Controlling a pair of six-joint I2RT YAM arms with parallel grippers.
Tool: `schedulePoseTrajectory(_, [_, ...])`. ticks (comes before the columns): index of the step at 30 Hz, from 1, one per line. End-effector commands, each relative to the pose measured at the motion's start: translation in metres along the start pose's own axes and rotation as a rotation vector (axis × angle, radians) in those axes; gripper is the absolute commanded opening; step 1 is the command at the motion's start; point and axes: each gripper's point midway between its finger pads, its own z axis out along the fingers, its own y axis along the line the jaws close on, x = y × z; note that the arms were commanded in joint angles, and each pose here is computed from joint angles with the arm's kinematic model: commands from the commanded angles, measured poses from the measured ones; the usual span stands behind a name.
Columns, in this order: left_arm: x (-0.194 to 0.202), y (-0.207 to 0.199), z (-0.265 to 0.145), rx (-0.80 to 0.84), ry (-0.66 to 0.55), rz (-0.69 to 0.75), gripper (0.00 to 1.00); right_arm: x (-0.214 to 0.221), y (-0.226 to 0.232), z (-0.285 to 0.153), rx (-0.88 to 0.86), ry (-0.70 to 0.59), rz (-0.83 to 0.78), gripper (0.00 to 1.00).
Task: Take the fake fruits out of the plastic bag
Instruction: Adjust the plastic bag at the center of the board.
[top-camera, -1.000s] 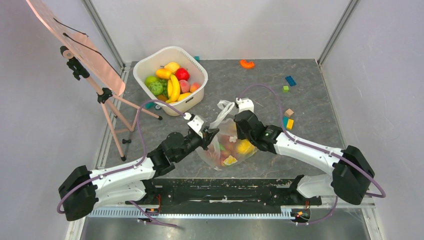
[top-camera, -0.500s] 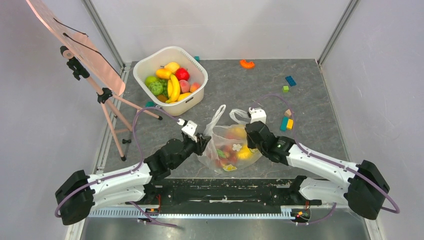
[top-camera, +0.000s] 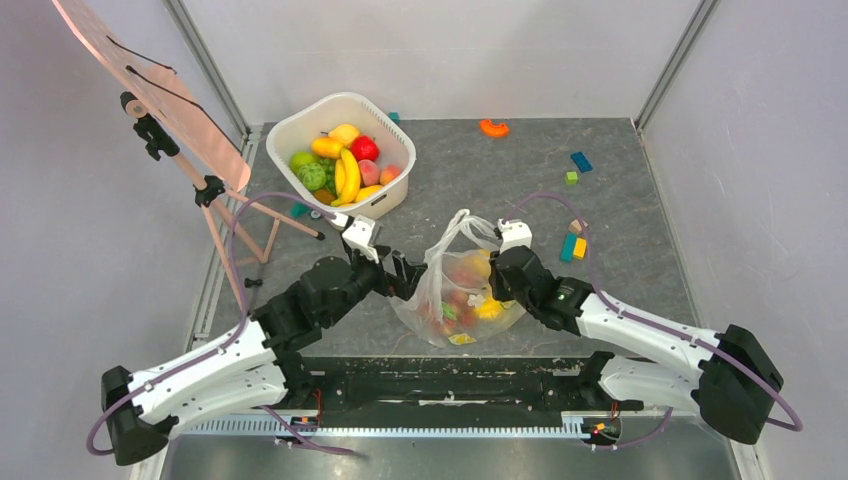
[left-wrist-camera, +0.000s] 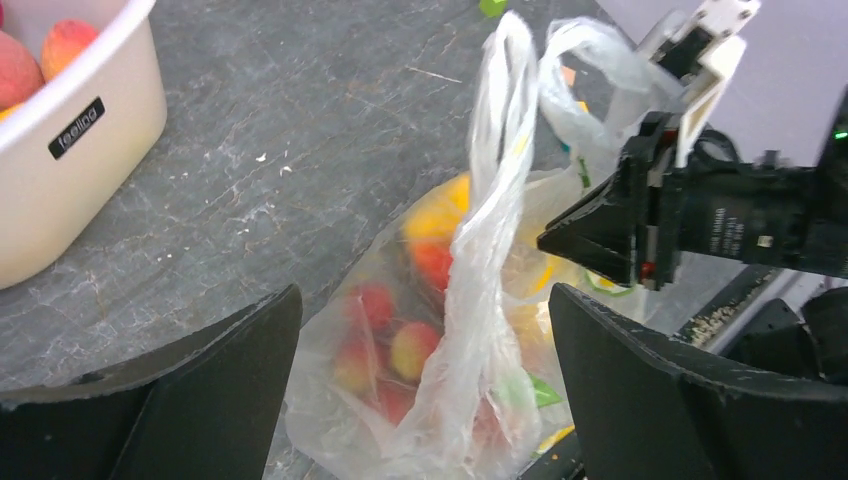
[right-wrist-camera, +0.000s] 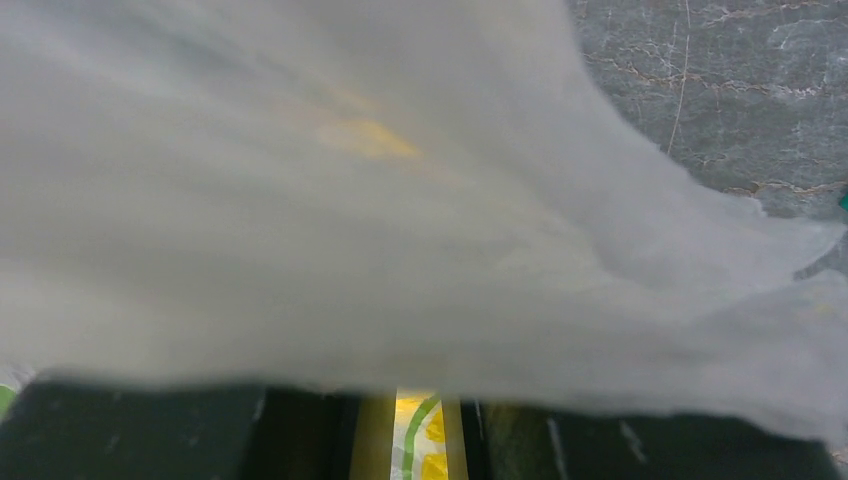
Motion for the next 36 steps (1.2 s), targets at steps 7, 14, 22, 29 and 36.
schedulePoseTrajectory(7, [-0.009, 0.022, -0.027, -0.218, 0.257, 0.027, 1.0, -0.012, 0.005, -0.002, -0.033, -0.05, 0.017, 0.22])
schedulePoseTrajectory(14, [-0.023, 0.048, -0.044, -0.401, 0.237, -0.022, 1.0, -0.013, 0.006, -0.003, -0.041, -0.056, 0.02, 0.22])
schedulePoseTrajectory(22, [-0.045, 0.004, -0.053, -0.085, 0.149, -0.064, 1.0, -0.015, 0.011, -0.005, -0.065, -0.055, 0.024, 0.22])
schedulePoseTrajectory(29, [-0.059, -0.055, -0.043, 0.164, 0.234, -0.018, 1.0, -0.015, 0.016, -0.009, -0.104, -0.059, 0.035, 0.18])
schedulePoseTrajectory(36, [-0.044, -0.103, -0.016, 0.274, 0.29, -0.025, 0.35, -0.003, 0.017, -0.012, -0.133, -0.039, 0.04, 0.14])
